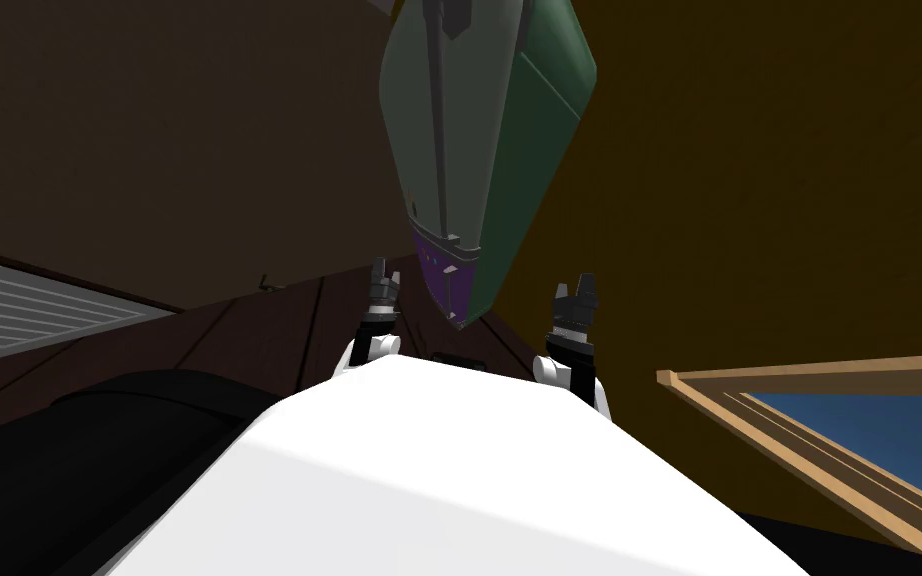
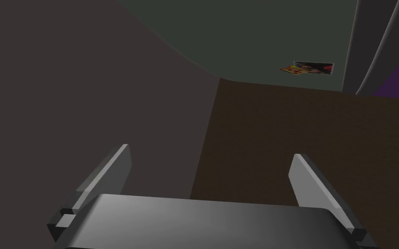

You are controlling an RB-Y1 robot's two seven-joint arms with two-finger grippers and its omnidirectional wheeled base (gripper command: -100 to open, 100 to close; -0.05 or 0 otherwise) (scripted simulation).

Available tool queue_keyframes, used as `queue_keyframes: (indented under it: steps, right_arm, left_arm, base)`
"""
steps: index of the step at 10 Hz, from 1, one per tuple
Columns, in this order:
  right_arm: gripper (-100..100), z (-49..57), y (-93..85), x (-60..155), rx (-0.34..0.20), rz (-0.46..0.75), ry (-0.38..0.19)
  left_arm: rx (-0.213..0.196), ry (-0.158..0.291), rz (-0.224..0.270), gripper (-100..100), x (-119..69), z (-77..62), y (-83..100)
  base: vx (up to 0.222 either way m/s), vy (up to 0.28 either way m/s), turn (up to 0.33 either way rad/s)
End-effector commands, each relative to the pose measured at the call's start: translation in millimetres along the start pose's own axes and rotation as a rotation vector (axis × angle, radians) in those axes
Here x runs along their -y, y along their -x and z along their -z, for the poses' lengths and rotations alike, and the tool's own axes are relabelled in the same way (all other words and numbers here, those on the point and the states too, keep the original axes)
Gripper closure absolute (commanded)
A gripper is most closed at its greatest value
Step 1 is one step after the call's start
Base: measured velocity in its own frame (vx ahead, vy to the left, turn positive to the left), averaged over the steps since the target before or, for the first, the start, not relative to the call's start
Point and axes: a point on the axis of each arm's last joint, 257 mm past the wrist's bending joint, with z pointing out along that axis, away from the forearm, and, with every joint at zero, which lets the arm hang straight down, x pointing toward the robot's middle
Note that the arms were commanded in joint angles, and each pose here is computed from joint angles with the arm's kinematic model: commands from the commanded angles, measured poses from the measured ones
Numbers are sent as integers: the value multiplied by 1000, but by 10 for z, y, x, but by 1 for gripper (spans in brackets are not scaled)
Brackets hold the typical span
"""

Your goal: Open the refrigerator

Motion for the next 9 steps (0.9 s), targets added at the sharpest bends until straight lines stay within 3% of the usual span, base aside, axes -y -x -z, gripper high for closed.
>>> queue_keyframes:
  steps: [1, 9]
  right_arm:
    - [0, 0, 0, 0, 0, 0, 0]
    - [0, 0, 0, -2, 0, 0, 0]
  left_arm:
    - [0, 0, 0, 0, 0, 0, 0]
    - [0, 0, 0, 0, 2, 0, 0]
  base:
    - [0, 0, 0]
    - [0, 0, 0]
